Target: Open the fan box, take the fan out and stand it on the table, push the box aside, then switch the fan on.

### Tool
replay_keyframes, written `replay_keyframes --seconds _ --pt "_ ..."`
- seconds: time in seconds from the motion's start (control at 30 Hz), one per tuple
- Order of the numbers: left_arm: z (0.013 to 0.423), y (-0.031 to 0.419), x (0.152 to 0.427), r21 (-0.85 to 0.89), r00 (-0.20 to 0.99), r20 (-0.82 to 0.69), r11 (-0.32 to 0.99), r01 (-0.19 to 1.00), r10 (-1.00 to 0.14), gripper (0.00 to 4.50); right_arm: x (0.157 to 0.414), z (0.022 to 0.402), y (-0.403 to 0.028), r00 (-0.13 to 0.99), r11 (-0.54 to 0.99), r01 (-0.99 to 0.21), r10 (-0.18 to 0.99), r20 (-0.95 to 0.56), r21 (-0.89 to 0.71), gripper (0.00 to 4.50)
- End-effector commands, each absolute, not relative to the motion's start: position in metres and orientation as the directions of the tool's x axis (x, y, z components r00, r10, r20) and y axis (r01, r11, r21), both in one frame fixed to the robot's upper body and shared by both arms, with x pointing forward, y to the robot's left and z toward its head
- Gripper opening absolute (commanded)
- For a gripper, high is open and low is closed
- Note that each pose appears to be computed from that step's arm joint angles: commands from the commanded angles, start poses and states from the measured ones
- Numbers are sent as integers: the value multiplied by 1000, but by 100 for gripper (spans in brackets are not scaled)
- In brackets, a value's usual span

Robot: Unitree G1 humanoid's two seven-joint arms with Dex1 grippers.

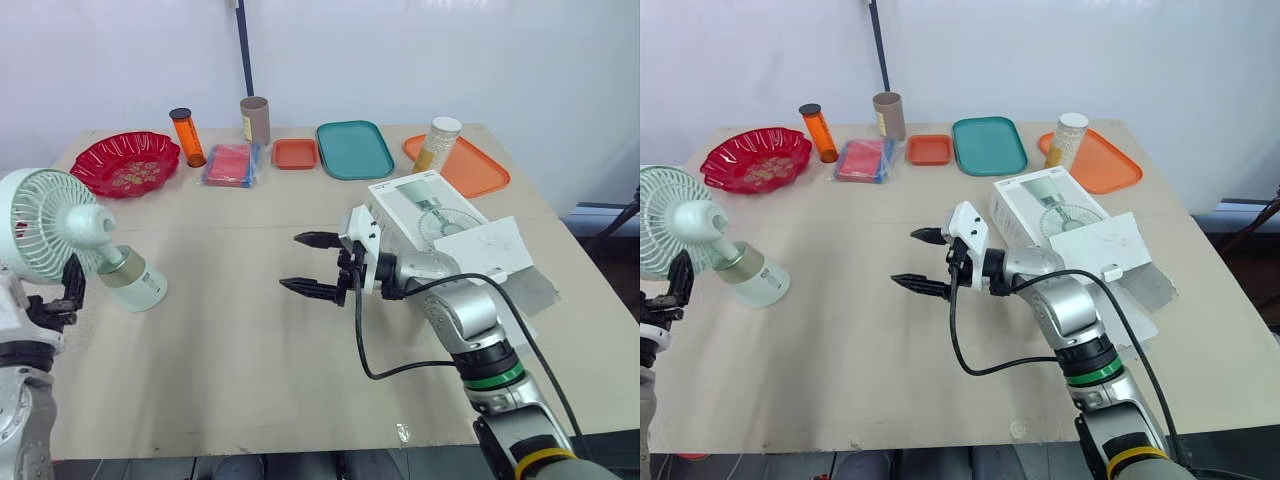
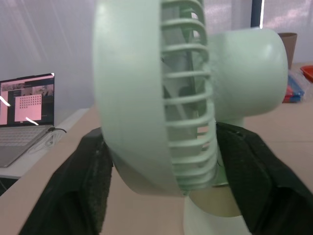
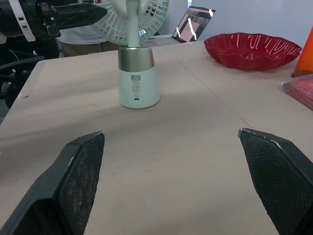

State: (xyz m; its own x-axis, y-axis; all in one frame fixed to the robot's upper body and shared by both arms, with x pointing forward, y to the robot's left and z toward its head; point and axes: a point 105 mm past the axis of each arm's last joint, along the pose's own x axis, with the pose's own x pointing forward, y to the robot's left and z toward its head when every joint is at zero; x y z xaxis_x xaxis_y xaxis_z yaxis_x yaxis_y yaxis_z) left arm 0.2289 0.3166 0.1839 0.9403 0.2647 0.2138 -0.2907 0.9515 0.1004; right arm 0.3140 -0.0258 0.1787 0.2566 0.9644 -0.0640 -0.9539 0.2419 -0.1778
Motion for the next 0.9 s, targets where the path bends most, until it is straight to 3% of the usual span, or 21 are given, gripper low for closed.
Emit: replay_keyframes --seconds 0.03,0.1,0.37,0.6,0.9 --pt "194 326 225 131 931 245 942 -307 270 216 311 190 -26 256 240 -945 966 -45 -224 450" --pt "196 326 226 131 932 252 946 -298 259 196 311 190 -26 257 240 -944 965 -46 -224 450" --pt "205 312 230 92 932 300 966 -241 203 196 313 193 -23 273 259 -940 962 -32 -220 450" --pt "228 267 238 43 930 368 999 -22 5 196 319 204 -7 276 268 -940 961 -7 -212 450" --pt "225 204 255 18 907 357 973 231 -222 196 314 214 26 225 220 -956 974 -2 -194 450"
